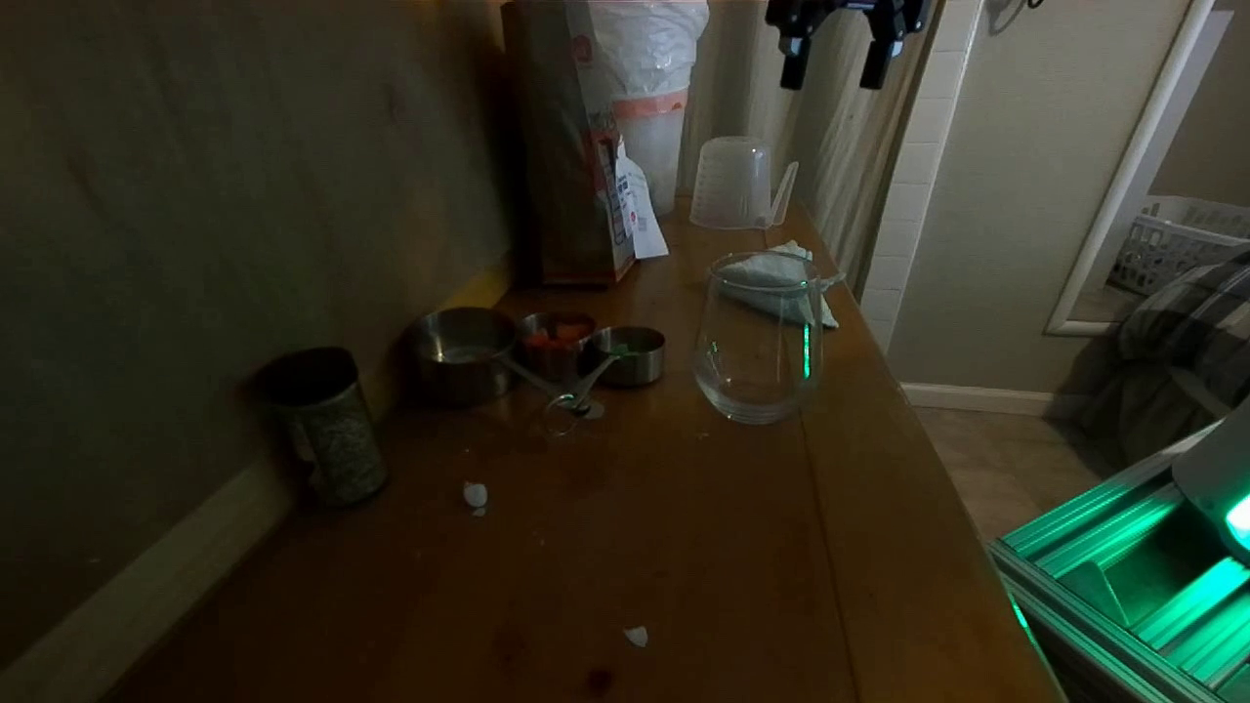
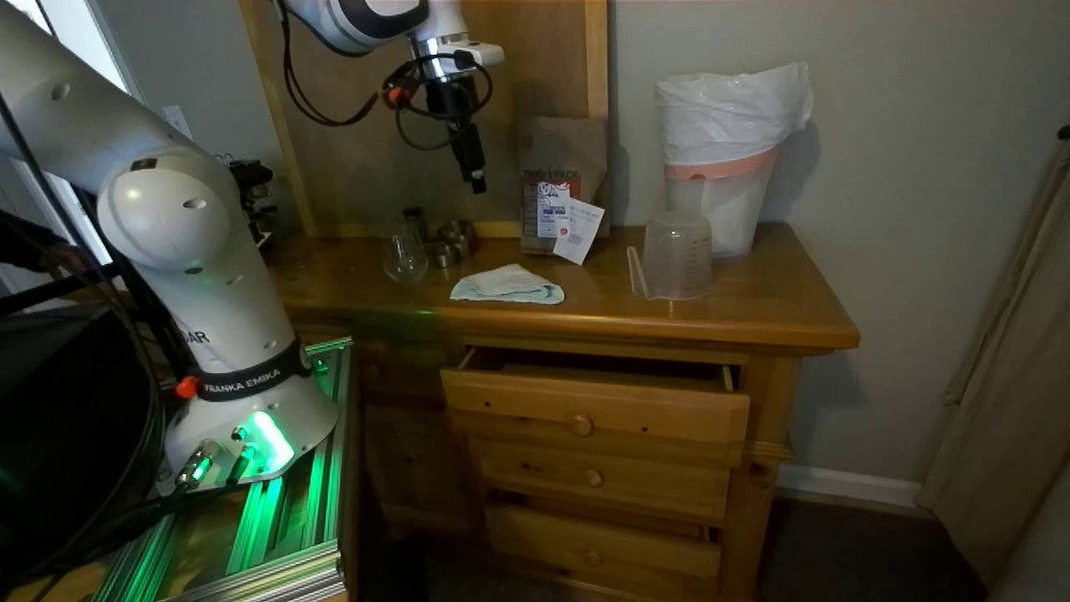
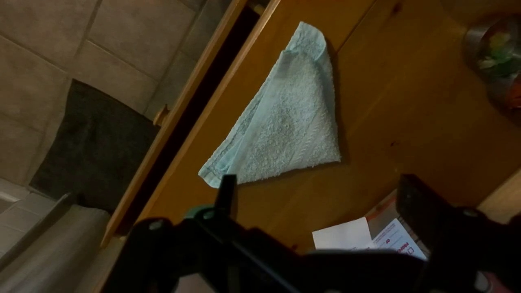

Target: Fold the towel on the table

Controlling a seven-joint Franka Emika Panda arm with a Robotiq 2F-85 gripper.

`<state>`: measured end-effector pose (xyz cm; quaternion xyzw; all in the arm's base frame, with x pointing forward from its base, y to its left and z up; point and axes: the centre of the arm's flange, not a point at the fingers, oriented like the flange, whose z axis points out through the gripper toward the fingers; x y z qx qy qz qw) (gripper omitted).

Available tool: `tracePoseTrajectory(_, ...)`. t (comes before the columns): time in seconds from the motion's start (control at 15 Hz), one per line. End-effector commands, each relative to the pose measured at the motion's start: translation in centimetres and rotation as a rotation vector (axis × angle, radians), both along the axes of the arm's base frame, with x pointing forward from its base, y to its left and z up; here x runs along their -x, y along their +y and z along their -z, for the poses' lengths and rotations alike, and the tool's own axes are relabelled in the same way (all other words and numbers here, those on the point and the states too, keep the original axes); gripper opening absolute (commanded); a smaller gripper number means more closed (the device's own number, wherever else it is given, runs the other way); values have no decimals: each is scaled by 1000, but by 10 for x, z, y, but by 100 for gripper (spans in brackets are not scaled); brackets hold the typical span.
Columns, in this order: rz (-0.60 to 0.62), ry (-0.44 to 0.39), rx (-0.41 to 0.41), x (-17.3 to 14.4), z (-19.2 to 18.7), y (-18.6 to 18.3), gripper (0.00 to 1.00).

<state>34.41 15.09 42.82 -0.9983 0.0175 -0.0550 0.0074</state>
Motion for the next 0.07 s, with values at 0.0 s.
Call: tracePoseTrajectory(0.0, 0, 1, 0, 0, 0, 0, 100)
